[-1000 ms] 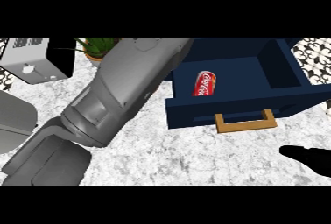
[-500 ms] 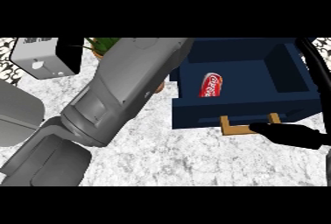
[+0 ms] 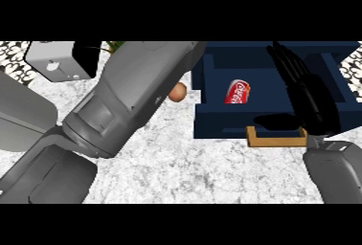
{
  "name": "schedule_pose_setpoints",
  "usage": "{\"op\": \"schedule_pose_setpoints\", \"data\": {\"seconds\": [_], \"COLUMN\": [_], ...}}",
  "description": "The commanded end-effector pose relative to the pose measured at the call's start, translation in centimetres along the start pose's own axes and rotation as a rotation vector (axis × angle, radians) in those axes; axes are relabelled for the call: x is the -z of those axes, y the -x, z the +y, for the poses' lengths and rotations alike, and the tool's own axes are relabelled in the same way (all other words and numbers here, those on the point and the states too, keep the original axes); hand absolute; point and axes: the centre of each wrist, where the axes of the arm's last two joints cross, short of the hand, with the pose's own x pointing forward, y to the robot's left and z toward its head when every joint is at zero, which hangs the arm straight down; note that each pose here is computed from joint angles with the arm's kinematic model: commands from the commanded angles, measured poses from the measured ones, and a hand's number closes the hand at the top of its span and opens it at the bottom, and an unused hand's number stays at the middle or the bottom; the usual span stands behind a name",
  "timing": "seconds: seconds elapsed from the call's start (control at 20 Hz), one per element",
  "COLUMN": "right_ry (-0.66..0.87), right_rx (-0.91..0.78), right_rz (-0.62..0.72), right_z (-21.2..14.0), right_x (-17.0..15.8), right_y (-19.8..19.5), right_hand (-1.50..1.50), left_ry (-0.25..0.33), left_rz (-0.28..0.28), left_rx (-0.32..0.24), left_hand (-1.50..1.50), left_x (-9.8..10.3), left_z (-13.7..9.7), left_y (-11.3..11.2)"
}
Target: Pick up the can, place it into the drawer and close the drawer
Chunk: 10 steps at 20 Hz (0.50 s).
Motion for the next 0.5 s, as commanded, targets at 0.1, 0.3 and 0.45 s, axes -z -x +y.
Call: {"op": "schedule_pose_setpoints", "data": {"seconds": [0.1,0.3,0.45], "right_ry": [-0.022,-0.012,0.024], "right_rx": [-0.103,-0.133,-0.168], "right_rz": [-0.020,0.016,0.038], "right_z": [4.4,7.3,8.2], "right_x": [3.3,4.0,6.0], "right_y": [1.2,2.6,2.2], "right_hand": [-1.50,-1.50,-1.50], "left_ry": [0.017,-0.007,-0.011], "left_rz": [0.020,0.001,0.006], "left_rx": [-0.022,-0.003,-0.004], "left_hand": [-1.50,-1.50,-1.50], "left_x": [0.2,1.0,1.5], "left_z": [0.6,3.0,4.2], "left_y": [0.0,1.4,-0.3]}}
